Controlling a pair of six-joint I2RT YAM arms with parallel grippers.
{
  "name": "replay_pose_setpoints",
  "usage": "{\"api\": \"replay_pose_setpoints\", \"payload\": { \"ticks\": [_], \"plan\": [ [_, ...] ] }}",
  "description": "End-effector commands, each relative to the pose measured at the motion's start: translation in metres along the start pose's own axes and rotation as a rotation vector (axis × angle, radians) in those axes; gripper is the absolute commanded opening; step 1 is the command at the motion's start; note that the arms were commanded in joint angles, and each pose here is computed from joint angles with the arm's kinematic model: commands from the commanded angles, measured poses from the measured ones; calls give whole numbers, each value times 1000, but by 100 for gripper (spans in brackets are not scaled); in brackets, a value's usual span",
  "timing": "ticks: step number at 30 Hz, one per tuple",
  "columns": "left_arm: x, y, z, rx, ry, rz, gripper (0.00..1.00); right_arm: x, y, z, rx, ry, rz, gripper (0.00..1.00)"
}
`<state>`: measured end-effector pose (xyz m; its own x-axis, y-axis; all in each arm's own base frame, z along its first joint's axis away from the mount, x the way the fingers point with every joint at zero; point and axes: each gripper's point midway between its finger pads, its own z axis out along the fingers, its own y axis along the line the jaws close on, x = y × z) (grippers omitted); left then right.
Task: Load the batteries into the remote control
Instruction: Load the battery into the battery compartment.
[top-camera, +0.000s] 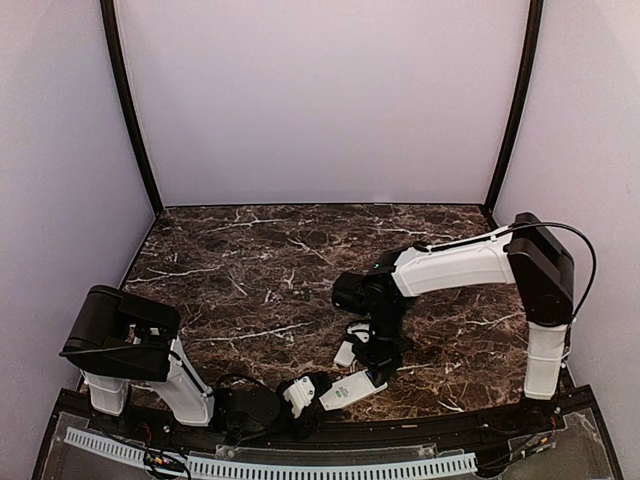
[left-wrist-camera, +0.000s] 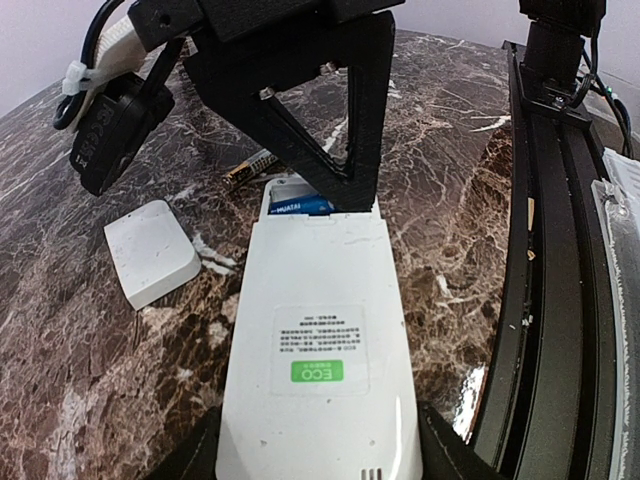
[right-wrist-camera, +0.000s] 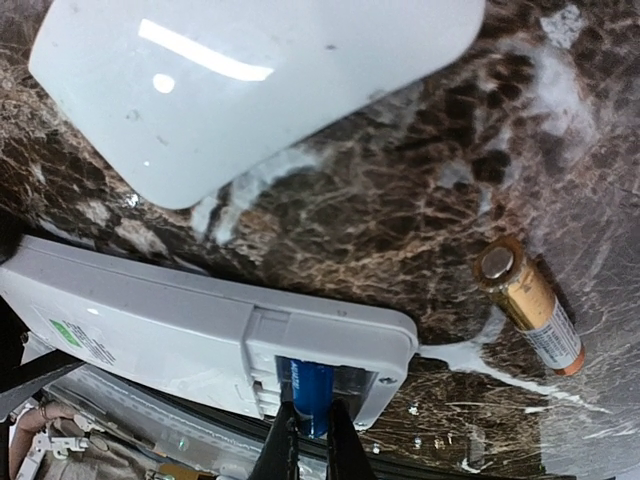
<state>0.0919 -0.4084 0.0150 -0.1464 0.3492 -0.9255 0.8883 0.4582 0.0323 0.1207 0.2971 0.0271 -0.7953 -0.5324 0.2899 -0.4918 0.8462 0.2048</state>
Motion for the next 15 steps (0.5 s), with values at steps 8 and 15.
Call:
{"api": "replay_pose_setpoints", "payload": {
  "ticks": [8, 15],
  "plan": [
    [46, 0, -2, 23, 157, 75, 0, -60, 7, 20, -29, -257, -8, 7],
    [45, 0, -3, 22, 155, 75, 0, -55, 9, 23, -23, -241, -11, 17]
  ]
}}
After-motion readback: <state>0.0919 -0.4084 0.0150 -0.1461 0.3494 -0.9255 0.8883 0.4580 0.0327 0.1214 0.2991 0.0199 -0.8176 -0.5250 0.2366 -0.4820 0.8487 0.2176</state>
